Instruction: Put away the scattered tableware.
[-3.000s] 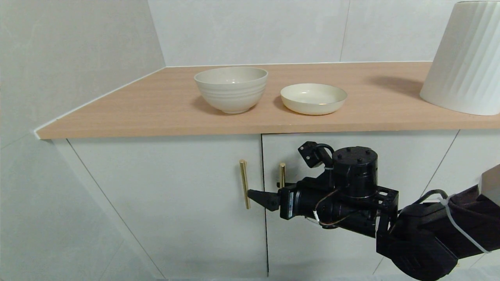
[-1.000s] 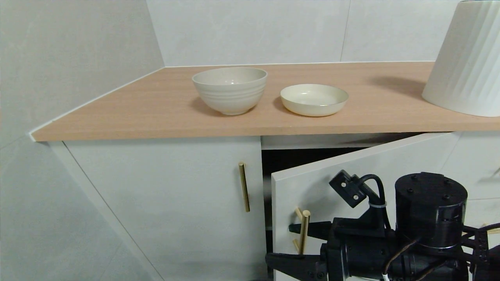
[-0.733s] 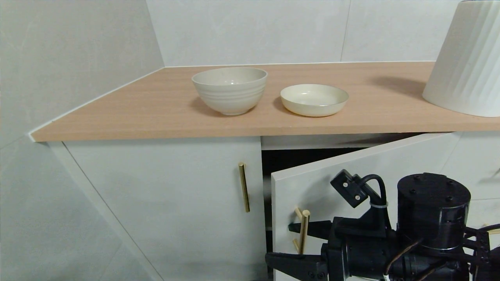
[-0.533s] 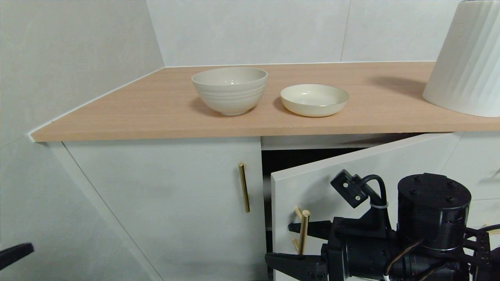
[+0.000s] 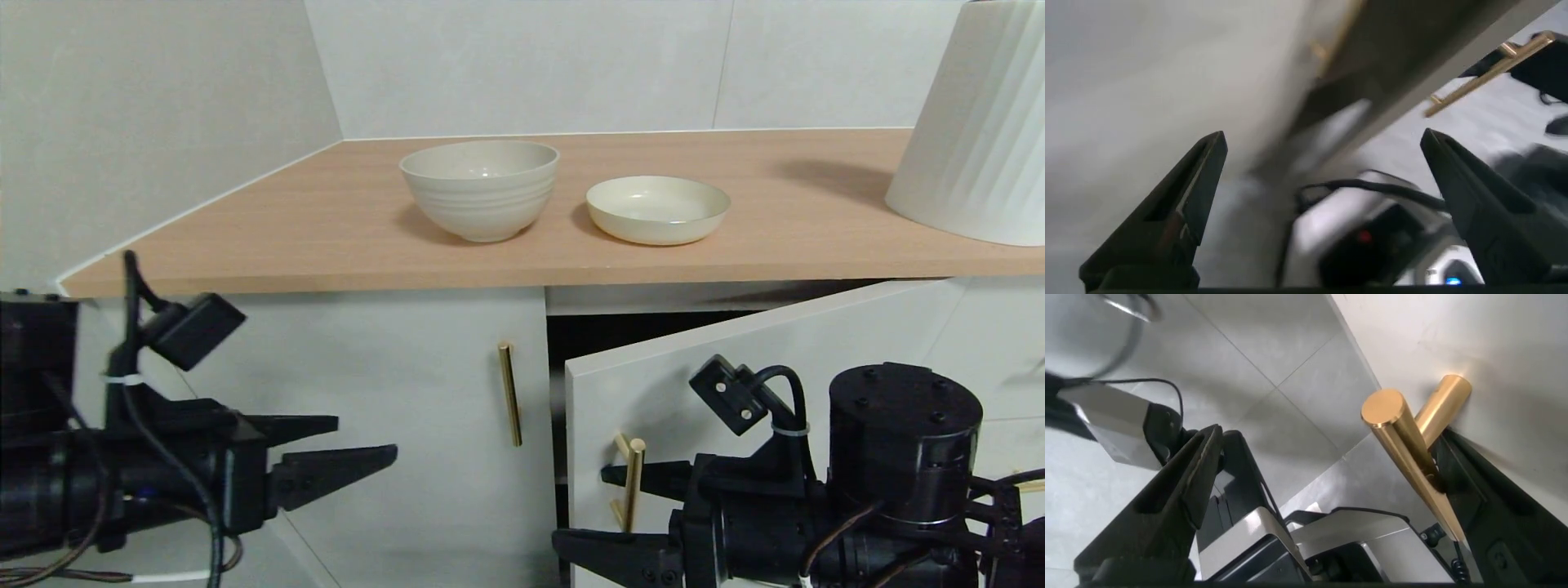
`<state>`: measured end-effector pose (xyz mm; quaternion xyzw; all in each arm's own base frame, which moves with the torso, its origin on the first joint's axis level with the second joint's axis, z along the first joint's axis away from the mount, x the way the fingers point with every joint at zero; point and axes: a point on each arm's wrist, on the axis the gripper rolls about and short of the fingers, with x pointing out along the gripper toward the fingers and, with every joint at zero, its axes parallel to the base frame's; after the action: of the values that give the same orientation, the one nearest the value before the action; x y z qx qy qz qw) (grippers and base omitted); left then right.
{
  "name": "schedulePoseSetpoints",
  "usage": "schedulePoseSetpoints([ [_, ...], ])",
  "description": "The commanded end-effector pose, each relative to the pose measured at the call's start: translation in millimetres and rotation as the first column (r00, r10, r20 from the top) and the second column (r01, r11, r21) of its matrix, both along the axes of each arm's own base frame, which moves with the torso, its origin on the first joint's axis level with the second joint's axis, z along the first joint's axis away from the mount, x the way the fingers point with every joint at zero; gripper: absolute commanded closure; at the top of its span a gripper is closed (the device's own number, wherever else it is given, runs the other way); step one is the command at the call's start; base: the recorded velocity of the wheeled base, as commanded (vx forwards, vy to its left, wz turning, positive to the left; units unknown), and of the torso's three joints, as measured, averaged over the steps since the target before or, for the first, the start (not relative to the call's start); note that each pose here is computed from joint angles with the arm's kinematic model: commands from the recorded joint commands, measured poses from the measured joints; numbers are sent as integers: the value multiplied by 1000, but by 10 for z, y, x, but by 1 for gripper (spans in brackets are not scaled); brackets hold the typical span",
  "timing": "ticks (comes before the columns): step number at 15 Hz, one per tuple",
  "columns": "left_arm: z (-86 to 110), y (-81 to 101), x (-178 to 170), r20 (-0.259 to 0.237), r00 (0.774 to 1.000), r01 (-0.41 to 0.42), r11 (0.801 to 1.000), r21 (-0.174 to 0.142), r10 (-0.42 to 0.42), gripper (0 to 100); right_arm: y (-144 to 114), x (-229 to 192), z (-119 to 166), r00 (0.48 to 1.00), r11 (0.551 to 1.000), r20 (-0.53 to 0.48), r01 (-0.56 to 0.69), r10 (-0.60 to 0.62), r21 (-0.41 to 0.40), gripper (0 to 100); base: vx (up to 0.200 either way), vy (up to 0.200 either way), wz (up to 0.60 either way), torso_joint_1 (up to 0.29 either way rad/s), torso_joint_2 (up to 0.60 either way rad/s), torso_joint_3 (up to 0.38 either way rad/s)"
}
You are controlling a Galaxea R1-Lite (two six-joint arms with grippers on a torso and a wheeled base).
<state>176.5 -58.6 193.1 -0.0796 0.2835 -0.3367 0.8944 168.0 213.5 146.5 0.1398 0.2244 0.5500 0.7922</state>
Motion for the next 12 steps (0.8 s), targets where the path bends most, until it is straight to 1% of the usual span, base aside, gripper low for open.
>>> schedulePoseSetpoints([
  [1, -337, -287, 187, -169, 983, 67, 998, -11, -68, 0, 12, 10, -34, 1000, 1000, -9, 1, -1, -10, 0, 0, 0, 0, 0, 0, 0],
  [2, -375, -321, 203, -182, 981, 72, 997, -14, -74, 0, 13, 11, -38, 1000, 1000, -11, -1, 1, -11, 0, 0, 0, 0, 0, 0, 0],
  [3, -405, -342, 220, -187, 979, 76, 997, -10, -77, 0, 13, 12, -38, 1000, 1000, -10, 1, -1, -12, 0, 0, 0, 0, 0, 0, 0],
  [5, -432, -354, 242, -189, 979, 76, 997, -9, -76, 0, 13, 11, -38, 1000, 1000, -11, -1, 1, -11, 0, 0, 0, 0, 0, 0, 0],
  [6, -420, -357, 249, -184, 980, 76, 997, -10, -77, 100, 13, 11, -38, 1000, 1000, -11, -1, 1, -11, 0, 0, 0, 0, 0, 0, 0],
  [8, -389, -366, 262, -166, 983, 77, 997, -17, -79, 100, 10, 9, -38, 1000, 1000, -10, 1, -1, -12, 0, 0, 0, 0, 0, 0, 0],
  [9, -377, -386, 273, -151, 985, 80, 996, -27, -84, 100, 10, 9, -46, 1000, 1000, -12, 1, -1, -14, 0, 0, 0, 0, 0, 0, 0],
  [12, -358, -486, 379, -95, 991, 87, 993, -73, -94, 100, 14, 12, -74, 1000, 1000, -18, -1, 1, -22, 0, 0, 0, 0, 0, 0, 0],
])
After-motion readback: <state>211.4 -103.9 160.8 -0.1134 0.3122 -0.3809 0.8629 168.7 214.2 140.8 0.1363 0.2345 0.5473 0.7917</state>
